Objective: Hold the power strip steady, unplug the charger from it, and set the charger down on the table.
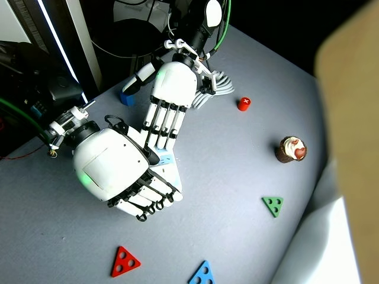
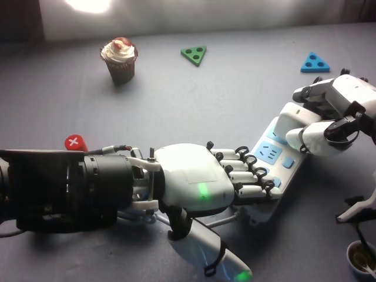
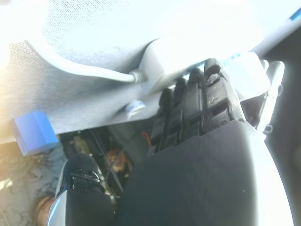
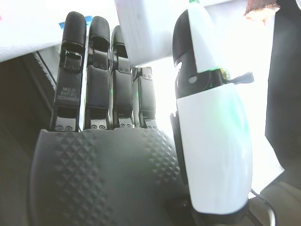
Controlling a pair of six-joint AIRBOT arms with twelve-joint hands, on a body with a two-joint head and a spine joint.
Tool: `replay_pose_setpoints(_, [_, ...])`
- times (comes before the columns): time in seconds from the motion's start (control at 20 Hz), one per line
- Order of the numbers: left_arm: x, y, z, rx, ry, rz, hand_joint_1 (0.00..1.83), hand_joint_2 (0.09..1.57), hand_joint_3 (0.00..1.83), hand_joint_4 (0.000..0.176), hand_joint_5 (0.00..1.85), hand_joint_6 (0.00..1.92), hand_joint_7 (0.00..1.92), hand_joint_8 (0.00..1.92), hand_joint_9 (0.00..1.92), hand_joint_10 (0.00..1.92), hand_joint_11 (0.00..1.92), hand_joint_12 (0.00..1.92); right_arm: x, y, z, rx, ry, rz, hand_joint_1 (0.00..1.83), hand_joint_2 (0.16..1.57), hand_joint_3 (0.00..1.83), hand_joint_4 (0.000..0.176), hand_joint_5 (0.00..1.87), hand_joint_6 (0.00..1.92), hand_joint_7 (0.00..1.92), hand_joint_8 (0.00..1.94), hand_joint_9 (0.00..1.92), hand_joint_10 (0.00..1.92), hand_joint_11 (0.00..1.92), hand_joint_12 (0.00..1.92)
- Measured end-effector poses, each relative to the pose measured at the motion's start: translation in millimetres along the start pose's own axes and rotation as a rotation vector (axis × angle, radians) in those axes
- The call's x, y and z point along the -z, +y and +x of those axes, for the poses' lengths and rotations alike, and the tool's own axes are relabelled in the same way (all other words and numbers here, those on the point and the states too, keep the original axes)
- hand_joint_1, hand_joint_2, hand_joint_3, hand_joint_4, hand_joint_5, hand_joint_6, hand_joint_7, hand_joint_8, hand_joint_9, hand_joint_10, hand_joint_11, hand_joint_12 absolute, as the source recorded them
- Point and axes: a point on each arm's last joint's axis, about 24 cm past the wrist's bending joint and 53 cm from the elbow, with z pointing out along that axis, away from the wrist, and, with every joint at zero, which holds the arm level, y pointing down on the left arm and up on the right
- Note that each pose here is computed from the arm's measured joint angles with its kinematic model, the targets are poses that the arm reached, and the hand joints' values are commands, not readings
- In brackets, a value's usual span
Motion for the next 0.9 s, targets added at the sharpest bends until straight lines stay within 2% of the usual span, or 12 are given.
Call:
replay_pose_setpoints(0.35, [0.0, 1.1, 0.3, 0.0, 0.001, -0.005, 0.0, 1.03, 0.0, 0.0, 0.07, 0.01, 0.09, 0.01, 0.07, 0.01, 0.06, 0.08, -1.3, -0.7, 0.2, -0.001, 0.004, 0.002, 1.12, 1.09, 0.0, 0.0, 0.65, 0.0, 0.69, 0.01, 0.73, 0.01, 0.47, 0.63])
replay_pose_setpoints(0.4, [0.0, 1.1, 0.3, 0.0, 0.001, -0.004, 0.0, 1.03, 0.0, 0.0, 0.1, 0.01, 0.12, 0.01, 0.1, 0.01, 0.09, 0.08, -2.5, -1.1, -1.3, 0.0, 0.001, 0.003, 1.21, 1.09, 0.0, 0.0, 0.82, 0.01, 0.88, 0.02, 0.92, 0.02, 0.63, 0.67])
replay_pose_setpoints(0.45, [0.0, 1.0, 0.2, 0.0, 0.001, -0.004, 0.0, 1.03, 0.0, 0.0, 0.1, 0.01, 0.12, 0.01, 0.1, 0.01, 0.09, 0.08, -2.7, -1.1, -1.5, 0.0, 0.001, 0.003, 1.21, 1.09, 0.0, 0.0, 0.82, 0.01, 0.88, 0.02, 0.92, 0.02, 0.63, 0.67])
replay_pose_setpoints(0.5, [0.0, 0.8, 0.2, 0.0, 0.001, -0.003, 0.0, 1.02, 0.0, 0.0, 0.11, 0.01, 0.13, 0.01, 0.11, 0.01, 0.1, 0.09, -3.2, -1.1, -2.7, 0.001, -0.002, 0.003, 1.25, 1.05, 0.01, 0.0, 0.98, 0.73, 1.18, 0.39, 1.1, 0.0, 0.8, 0.62])
replay_pose_setpoints(0.55, [0.0, 0.3, 0.1, 0.0, 0.0, -0.001, 0.0, 1.02, 0.0, 0.0, 0.12, 0.01, 0.13, 0.01, 0.11, 0.01, 0.1, 0.09, -3.2, -0.3, -3.0, 0.002, -0.004, -0.001, 1.24, 1.08, 0.0, 0.0, 0.96, 0.97, 1.17, 0.61, 1.14, 0.0, 0.83, 0.61])
replay_pose_setpoints(0.6, [0.0, 0.3, 0.1, 0.0, 0.0, -0.001, 0.0, 1.02, 0.0, 0.0, 0.12, 0.01, 0.13, 0.01, 0.11, 0.01, 0.1, 0.09, -4.3, -0.5, -5.7, 0.003, -0.012, -0.001, 1.24, 1.08, 0.0, 0.0, 0.96, 0.97, 1.17, 0.61, 1.14, 0.0, 0.83, 0.61])
replay_pose_setpoints(0.65, [0.0, 0.3, 0.1, -0.001, 0.0, -0.001, 0.0, 1.03, 0.0, 0.0, 0.1, 0.0, 0.1, 0.0, 0.09, 0.0, 0.07, 0.07, -4.6, -0.6, -6.3, 0.002, -0.013, -0.001, 1.36, 1.05, 0.0, 0.0, 0.99, 0.84, 1.2, 0.53, 1.09, 0.8, 0.86, 0.82])
replay_pose_setpoints(0.7, [0.0, 0.3, 0.1, -0.001, 0.0, -0.001, 0.0, 1.03, 0.0, 0.0, 0.1, 0.0, 0.1, 0.0, 0.09, 0.0, 0.07, 0.07, -4.6, -0.6, -6.4, 0.003, -0.013, -0.001, 1.36, 1.05, 0.0, 0.0, 0.99, 0.84, 1.2, 0.53, 1.09, 0.8, 0.86, 0.82])
replay_pose_setpoints(0.75, [0.0, 0.3, 0.1, 0.0, 0.0, -0.001, 0.0, 1.03, 0.0, 0.0, 0.09, 0.0, 0.1, 0.0, 0.09, 0.0, 0.06, 0.07, -4.6, 0.9, -6.1, 0.007, -0.013, -0.007, 1.38, 1.04, 0.0, 0.0, 1.03, 0.78, 1.23, 0.48, 1.1, 0.95, 0.82, 0.93])
replay_pose_setpoints(0.9, [0.0, 0.5, 0.3, 0.0, 0.001, -0.002, 0.0, 1.03, 0.0, 0.0, 0.07, 0.0, 0.08, 0.0, 0.07, 0.0, 0.06, 0.07, -4.6, 4.9, -5.7, 0.021, -0.011, -0.024, 1.39, 1.03, 0.0, 0.0, 1.05, 0.71, 1.27, 0.4, 1.12, 0.98, 0.81, 0.99])
